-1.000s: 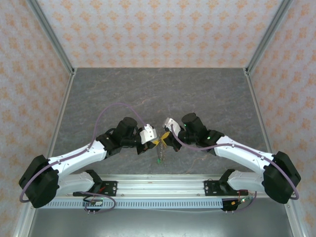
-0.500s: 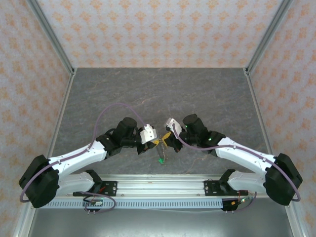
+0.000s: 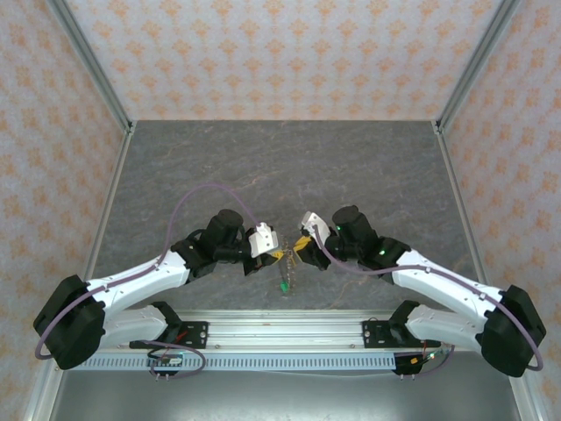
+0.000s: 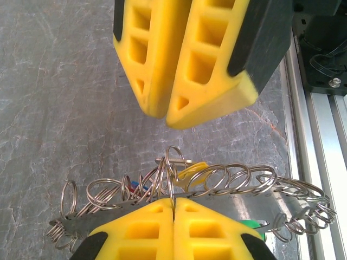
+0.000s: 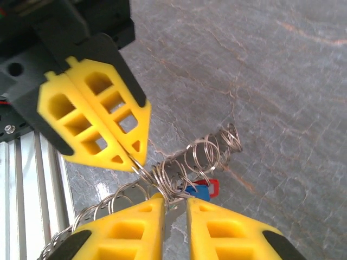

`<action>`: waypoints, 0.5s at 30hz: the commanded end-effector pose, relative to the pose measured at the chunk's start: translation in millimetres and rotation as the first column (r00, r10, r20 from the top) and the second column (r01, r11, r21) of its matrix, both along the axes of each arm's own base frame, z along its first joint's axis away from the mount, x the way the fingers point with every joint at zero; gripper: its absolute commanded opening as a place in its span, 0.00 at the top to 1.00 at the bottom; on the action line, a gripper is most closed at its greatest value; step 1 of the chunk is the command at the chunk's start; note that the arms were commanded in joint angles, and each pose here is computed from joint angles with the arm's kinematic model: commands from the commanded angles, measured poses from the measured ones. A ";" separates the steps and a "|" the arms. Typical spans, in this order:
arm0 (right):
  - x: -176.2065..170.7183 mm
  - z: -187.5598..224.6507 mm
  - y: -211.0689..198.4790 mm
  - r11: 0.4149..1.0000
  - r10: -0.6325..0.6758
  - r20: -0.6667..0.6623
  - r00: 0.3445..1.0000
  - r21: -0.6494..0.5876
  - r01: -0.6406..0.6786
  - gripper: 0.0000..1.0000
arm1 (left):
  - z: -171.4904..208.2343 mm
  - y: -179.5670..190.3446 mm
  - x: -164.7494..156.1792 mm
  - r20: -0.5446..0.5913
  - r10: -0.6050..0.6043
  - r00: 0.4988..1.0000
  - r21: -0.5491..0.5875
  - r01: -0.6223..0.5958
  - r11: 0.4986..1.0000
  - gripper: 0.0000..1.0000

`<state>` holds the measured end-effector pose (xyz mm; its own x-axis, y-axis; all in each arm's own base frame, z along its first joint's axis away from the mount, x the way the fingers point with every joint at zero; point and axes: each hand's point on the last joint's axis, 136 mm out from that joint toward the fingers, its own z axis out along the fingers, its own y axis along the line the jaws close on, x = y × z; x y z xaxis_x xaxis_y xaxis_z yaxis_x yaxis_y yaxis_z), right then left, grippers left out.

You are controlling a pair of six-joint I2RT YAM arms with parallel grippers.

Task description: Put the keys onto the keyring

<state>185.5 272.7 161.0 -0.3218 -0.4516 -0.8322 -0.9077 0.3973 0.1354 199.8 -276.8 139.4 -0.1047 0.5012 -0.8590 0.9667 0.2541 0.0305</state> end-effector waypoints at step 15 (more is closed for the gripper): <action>-11.7 7.6 19.2 0.963 0.269 0.183 0.946 -0.029 -0.268 0.83 | 22.2 -8.4 -6.4 0.091 -0.067 0.994 -0.082 0.074 0.994 1.00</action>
<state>171.7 281.9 148.2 -0.1074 -0.5415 -0.8338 -0.9821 0.1884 0.0042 196.7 -279.3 142.5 -0.0772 0.4816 -0.8730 0.9723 0.2300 0.0409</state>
